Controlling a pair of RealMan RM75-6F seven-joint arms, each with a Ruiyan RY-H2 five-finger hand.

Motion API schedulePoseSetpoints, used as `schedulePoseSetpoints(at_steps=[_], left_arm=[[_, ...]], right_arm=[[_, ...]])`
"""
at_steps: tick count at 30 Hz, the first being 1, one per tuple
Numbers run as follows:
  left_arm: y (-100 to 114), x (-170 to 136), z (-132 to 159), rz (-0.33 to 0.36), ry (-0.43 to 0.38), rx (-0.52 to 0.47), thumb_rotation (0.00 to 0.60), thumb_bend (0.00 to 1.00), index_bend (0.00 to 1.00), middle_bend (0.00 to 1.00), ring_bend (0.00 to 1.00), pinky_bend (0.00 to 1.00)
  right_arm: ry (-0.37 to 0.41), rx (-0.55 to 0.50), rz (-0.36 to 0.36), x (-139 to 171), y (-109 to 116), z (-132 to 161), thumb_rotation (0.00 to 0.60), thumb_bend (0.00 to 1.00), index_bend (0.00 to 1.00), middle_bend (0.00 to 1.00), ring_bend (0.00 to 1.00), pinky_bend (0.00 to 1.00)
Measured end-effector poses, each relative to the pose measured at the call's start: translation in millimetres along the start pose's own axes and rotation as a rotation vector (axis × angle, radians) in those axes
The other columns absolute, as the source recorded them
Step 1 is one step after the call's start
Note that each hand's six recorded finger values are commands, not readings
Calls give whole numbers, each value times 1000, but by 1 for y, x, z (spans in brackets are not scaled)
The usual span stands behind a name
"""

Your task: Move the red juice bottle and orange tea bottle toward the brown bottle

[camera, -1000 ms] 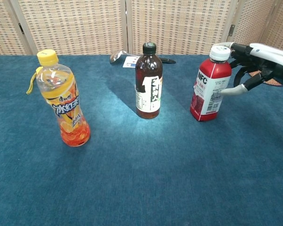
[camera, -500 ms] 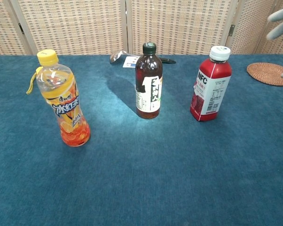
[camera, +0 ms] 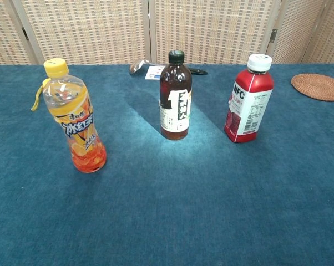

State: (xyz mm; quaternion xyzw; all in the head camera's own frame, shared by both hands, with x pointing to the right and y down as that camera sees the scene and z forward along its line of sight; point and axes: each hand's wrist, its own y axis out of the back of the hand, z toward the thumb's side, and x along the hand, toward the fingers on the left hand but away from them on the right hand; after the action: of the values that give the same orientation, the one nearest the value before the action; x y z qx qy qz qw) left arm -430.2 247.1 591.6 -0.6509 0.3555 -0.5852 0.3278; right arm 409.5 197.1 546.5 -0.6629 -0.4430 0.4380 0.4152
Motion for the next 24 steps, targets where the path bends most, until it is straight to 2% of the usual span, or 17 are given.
schedulePoseSetpoints(at_steps=[3, 6, 8, 13, 15, 24], left_arm=[[-3, 10, 5, -5, -5, -33, 600, 113, 127, 150, 258, 483], [-4, 20, 12, -16, -12, -71, 600, 113, 85, 102, 198, 450], [-6, 27, 17, -26, -19, -95, 600, 113, 62, 75, 152, 395], [-12, 47, 33, -66, -30, -181, 600, 105, 0, 1, 47, 177], [-15, 54, 40, -86, -37, -224, 600, 91, 0, 0, 20, 139], [-24, 78, 73, -185, -90, -380, 600, 63, 0, 0, 8, 122]], right_arm=[[10, -15, 2, 4, 3, -3, 600, 98, 316, 389, 325, 499], [15, -22, 6, 7, 6, -6, 600, 98, 316, 389, 325, 499], [19, -21, 9, 9, 9, -6, 600, 99, 316, 389, 325, 499], [24, -37, 13, 11, 15, -6, 600, 99, 316, 389, 325, 499], [25, -45, 15, 12, 17, -7, 600, 100, 316, 389, 325, 499], [23, -68, 24, 11, 21, -9, 600, 99, 316, 389, 325, 499]])
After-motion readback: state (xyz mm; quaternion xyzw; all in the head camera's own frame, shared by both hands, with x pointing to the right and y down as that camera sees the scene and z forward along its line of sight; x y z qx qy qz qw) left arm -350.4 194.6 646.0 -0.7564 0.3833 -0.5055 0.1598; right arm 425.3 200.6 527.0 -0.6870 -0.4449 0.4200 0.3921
